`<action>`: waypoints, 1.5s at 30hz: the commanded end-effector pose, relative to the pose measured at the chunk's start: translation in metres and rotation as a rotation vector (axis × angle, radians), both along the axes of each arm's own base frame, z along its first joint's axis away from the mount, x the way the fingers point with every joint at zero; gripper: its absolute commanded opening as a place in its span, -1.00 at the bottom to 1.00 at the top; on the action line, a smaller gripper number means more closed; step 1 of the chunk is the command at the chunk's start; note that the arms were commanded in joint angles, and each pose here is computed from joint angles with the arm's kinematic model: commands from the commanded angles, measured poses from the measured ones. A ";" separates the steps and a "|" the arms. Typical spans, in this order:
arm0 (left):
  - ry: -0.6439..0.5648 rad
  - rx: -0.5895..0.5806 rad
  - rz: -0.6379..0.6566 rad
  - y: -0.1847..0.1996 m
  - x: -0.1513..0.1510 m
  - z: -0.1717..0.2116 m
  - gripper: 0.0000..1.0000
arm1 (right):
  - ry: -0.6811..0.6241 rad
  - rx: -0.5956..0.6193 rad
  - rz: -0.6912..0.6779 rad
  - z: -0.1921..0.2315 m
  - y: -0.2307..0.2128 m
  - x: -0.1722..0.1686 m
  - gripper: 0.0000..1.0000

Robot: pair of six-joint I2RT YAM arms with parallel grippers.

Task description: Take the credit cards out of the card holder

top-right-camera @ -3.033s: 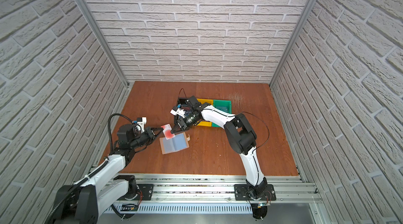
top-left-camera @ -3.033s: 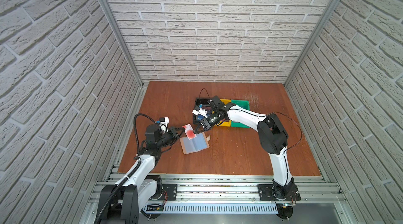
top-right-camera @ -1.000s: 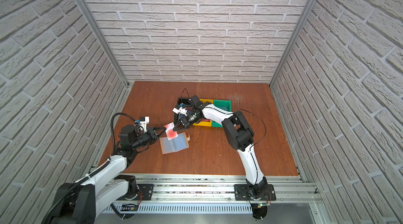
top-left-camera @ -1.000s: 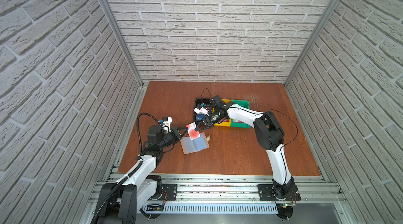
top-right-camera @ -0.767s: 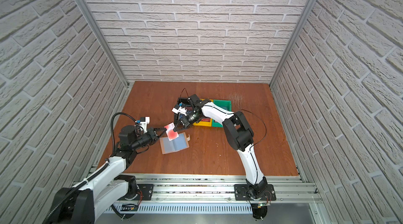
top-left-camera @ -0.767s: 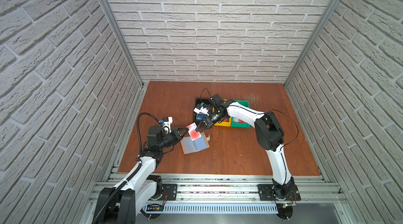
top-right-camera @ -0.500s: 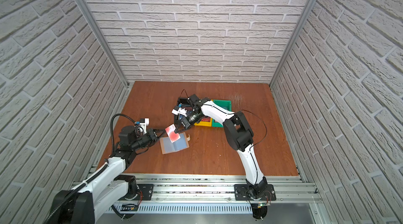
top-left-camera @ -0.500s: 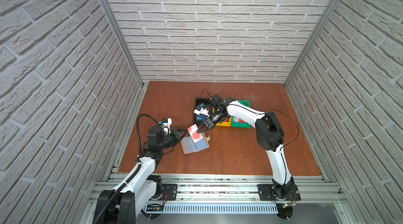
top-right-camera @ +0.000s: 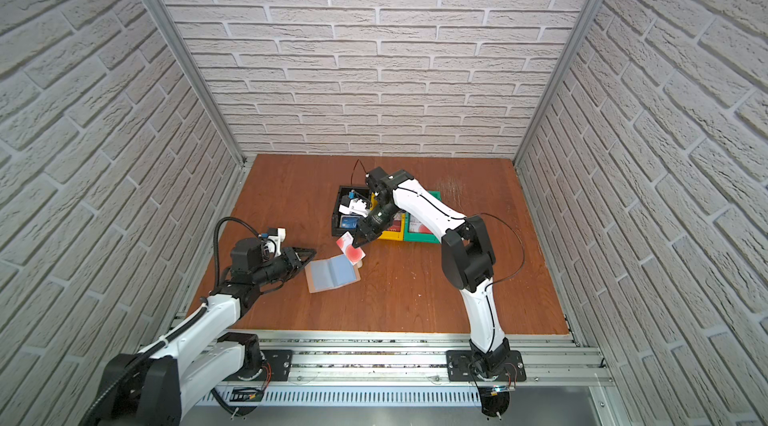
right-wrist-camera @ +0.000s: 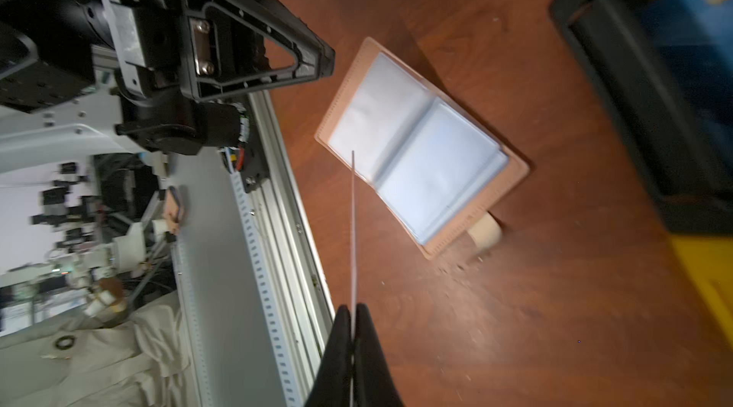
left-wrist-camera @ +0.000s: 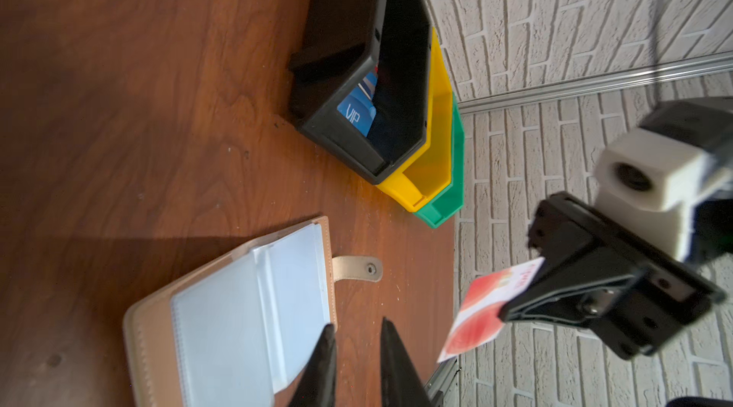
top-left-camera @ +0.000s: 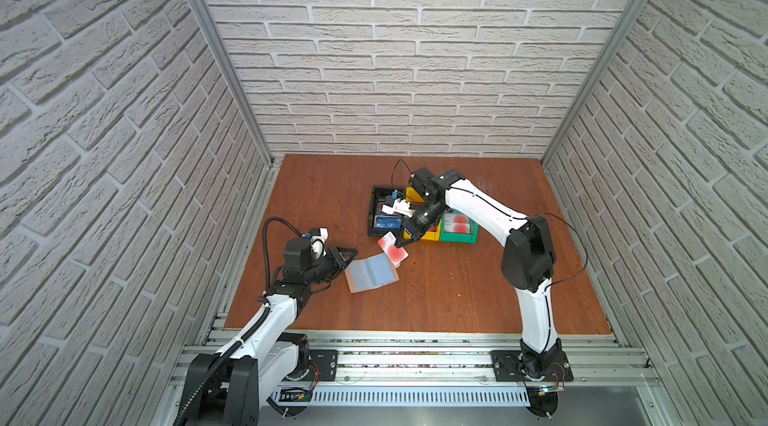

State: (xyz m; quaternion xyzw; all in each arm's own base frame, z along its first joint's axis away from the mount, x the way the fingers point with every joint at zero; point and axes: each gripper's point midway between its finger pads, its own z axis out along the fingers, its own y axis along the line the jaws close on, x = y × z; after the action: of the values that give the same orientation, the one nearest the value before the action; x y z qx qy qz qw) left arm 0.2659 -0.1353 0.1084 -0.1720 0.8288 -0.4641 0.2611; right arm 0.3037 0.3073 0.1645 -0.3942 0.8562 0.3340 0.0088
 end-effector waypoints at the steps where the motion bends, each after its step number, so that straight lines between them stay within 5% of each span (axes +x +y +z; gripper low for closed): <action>1: -0.029 0.024 -0.014 -0.002 0.008 0.004 -0.57 | -0.184 -0.203 0.005 0.023 -0.051 0.002 -0.89; 10: -0.013 0.031 -0.050 -0.011 0.012 -0.004 -0.58 | -0.381 -0.510 -0.218 0.028 -0.149 0.028 -0.89; 20: 0.001 0.056 -0.047 -0.010 0.013 -0.015 -0.58 | -0.541 -0.585 -0.324 0.042 -0.197 0.052 -0.89; 30: 0.010 0.027 -0.079 -0.019 0.028 -0.010 -0.59 | -0.469 -0.624 -0.197 0.022 -0.208 0.059 -0.89; 45: 0.011 0.036 -0.085 -0.021 0.032 -0.008 -0.60 | -0.412 -0.526 0.022 0.015 -0.183 0.073 -0.90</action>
State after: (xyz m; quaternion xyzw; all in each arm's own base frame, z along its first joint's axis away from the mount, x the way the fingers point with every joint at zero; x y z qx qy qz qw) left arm 0.2905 -0.1526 0.0904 -0.1556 0.8493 -0.4536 0.2207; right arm 0.3859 0.1190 0.1856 -0.4206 0.9010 -0.0067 0.1061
